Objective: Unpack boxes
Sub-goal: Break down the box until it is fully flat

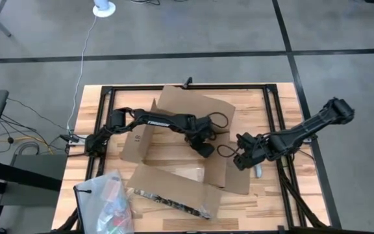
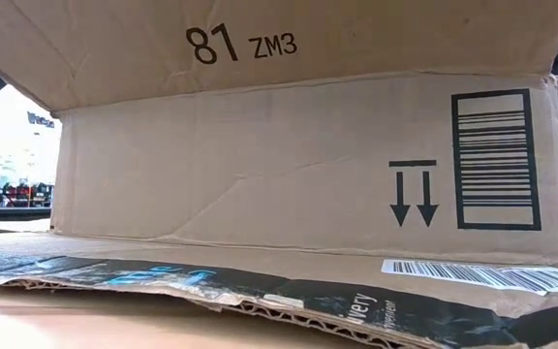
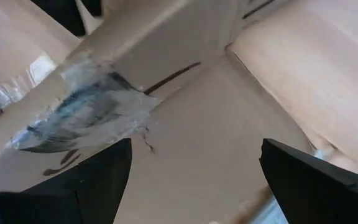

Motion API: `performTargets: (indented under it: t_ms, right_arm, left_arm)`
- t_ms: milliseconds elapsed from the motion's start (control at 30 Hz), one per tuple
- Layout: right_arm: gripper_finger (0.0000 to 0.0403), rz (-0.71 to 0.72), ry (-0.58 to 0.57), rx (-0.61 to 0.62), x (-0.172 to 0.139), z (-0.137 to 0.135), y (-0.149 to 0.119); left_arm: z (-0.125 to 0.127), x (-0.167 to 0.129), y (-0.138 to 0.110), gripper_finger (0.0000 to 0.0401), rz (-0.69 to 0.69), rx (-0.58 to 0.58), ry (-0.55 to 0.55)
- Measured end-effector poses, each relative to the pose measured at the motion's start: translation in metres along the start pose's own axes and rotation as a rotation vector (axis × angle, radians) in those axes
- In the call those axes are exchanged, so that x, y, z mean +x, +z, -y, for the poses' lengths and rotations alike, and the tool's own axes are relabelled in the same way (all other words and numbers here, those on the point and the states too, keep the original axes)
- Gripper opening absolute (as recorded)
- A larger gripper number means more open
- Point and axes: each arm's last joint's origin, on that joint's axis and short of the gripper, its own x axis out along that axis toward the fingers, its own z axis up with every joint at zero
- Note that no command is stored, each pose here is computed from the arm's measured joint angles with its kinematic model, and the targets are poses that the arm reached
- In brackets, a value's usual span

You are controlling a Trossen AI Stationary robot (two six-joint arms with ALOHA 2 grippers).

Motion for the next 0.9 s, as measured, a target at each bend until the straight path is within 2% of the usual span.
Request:
performTargets:
  t_ms: [167,367,467,567,667,800,900]
  right_arm:
    - [0.0333,0.038,0.057,-0.018,0.007,-0.008,0.003]
    - [0.0333,0.064,0.114,-0.015,0.022,-0.007,-0.003]
    - [0.0333,0.058,0.103,-0.019,0.024,-0.005,-0.005]
    - [0.0333,0.052,0.110,-0.006,0.024,-0.005,-0.007]
    - [0.0333,0.038,0.108,-0.002,0.023,-0.006,-0.009]
    - [0.0333,0.036,0.108,0.007,0.023,-0.006,-0.010]
    - [0.0333,0.038,0.108,0.013,0.023,-0.005,-0.009]
  left_arm:
    - [0.001,0.013,0.000,0.0168,0.114,-0.002,-0.162]
    - [0.005,0.020,-0.006,0.0168,0.149,0.077,-0.197]
    - [0.003,0.022,-0.009,0.0168,0.118,0.080,-0.203]
    - [-0.002,0.016,-0.015,0.0168,0.028,0.028,-0.169]
    - [-0.008,0.004,-0.016,0.0168,-0.003,-0.024,-0.096]
    - [-0.008,-0.015,-0.012,0.0168,0.058,-0.049,-0.020]
    - [-0.010,-0.017,-0.010,0.0168,0.103,-0.026,0.029]
